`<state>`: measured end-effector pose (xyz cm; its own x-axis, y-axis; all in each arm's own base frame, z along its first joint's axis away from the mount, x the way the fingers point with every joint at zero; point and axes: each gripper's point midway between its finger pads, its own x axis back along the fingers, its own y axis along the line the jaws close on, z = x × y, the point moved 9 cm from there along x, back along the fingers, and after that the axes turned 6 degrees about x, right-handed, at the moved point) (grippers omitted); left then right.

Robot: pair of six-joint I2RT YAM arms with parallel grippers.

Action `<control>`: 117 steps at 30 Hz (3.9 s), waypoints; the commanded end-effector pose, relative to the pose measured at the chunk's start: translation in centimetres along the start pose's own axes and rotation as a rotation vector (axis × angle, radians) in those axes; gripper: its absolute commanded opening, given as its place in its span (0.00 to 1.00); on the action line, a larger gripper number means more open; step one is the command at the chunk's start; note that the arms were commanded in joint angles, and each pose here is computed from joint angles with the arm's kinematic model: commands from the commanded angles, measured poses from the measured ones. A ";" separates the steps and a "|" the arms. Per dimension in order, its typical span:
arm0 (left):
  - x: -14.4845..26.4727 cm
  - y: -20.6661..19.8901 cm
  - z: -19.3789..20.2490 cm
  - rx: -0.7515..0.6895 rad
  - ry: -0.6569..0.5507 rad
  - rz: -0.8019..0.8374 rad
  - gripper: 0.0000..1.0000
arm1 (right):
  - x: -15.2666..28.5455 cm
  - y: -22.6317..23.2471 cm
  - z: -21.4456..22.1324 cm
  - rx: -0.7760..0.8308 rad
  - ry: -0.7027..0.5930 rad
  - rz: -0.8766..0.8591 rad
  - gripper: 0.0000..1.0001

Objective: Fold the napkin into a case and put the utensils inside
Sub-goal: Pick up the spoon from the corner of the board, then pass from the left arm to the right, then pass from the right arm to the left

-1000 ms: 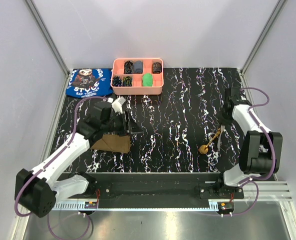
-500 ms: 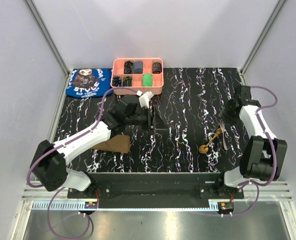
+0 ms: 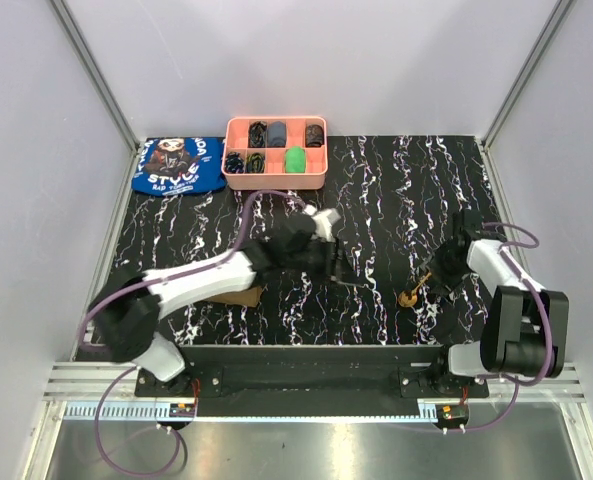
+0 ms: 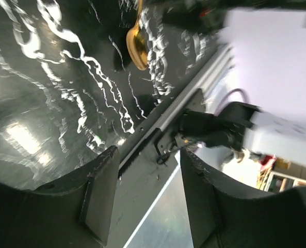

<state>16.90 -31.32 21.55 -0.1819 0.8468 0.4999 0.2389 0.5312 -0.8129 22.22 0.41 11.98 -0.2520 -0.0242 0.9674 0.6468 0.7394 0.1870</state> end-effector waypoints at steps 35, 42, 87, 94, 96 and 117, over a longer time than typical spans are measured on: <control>-16.9 0.8 0.3 0.320 -0.070 -0.129 0.00 | 9.1 2.7 -1.7 0.280 -0.258 -0.341 0.58; -7.7 4.1 -3.2 0.385 -0.147 -0.044 0.00 | 9.8 6.4 1.6 0.447 -0.196 -0.742 0.60; 10.4 5.7 -0.6 0.114 -0.477 -0.160 0.64 | 4.3 21.3 7.9 1.180 -0.002 -0.952 0.00; 14.8 7.1 -3.6 0.117 -0.434 0.004 0.84 | 6.3 17.9 9.3 1.428 0.088 -1.064 0.00; 14.6 6.7 -4.6 0.111 -0.362 0.129 0.84 | 7.3 16.9 9.7 1.472 0.124 -1.099 0.00; 9.9 5.9 -5.1 0.146 -0.187 0.476 0.73 | 7.9 17.8 13.8 1.515 0.382 -1.220 0.00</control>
<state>21.90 -18.98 22.51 -0.3042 0.9504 0.0653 0.1201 0.1063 -0.9871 21.33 21.95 19.03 0.2314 -0.8082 0.5416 -0.7879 0.1709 0.5916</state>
